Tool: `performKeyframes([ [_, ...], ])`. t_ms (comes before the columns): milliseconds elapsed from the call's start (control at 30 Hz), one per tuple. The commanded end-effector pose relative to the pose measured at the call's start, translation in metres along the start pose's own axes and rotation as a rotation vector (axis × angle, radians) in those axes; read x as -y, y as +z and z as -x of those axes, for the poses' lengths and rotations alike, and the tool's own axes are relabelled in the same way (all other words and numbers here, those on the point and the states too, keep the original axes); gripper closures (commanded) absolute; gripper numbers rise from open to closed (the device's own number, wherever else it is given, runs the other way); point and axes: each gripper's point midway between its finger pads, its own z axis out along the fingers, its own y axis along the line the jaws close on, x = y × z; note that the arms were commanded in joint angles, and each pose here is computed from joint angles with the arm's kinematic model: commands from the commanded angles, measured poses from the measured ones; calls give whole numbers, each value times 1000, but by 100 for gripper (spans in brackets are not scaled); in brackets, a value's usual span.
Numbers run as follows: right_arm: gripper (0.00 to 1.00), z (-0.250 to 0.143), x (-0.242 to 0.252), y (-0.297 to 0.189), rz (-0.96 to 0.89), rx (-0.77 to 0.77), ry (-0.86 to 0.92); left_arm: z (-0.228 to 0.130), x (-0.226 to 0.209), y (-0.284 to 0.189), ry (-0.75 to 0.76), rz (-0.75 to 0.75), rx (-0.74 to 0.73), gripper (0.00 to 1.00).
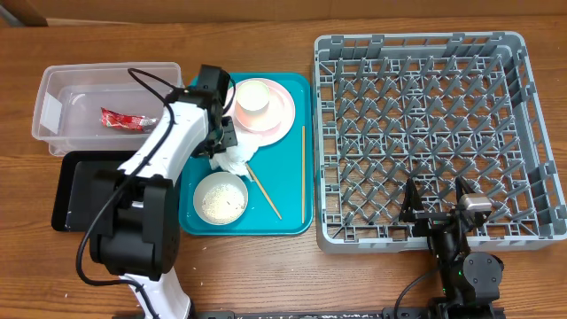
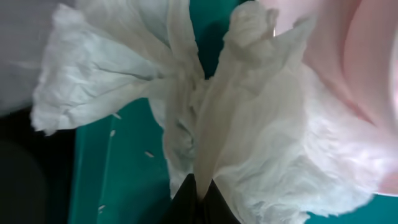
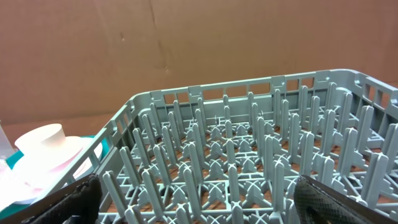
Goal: Sort waste into correct bins and load items into the dishwasher
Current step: 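Grasp the white napkins on the teal tray with the left gripper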
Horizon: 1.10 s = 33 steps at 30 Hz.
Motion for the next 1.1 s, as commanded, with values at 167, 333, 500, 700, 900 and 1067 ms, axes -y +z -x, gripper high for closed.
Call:
performKeyframes([
  [167, 0, -1, 1, 0, 1, 6, -4, 26, -10, -19, -39, 12, 59, 94],
  [333, 0, -1, 1, 0, 1, 6, -3, 31, -17, -15, -105, 25, 66, 93],
  [500, 0, -1, 1, 0, 1, 6, -4, 27, -17, 1, -110, 42, 31, 88],
  [700, 0, -1, 1, 0, 1, 6, -3, 21, -17, 28, -102, 66, -16, 75],
  [900, 0, -1, 1, 0, 1, 6, -3, 20, -16, 35, -101, 70, -25, 58],
  [1067, 0, -1, 1, 0, 1, 6, -3, 21, -16, 36, -101, 67, -21, 64],
])
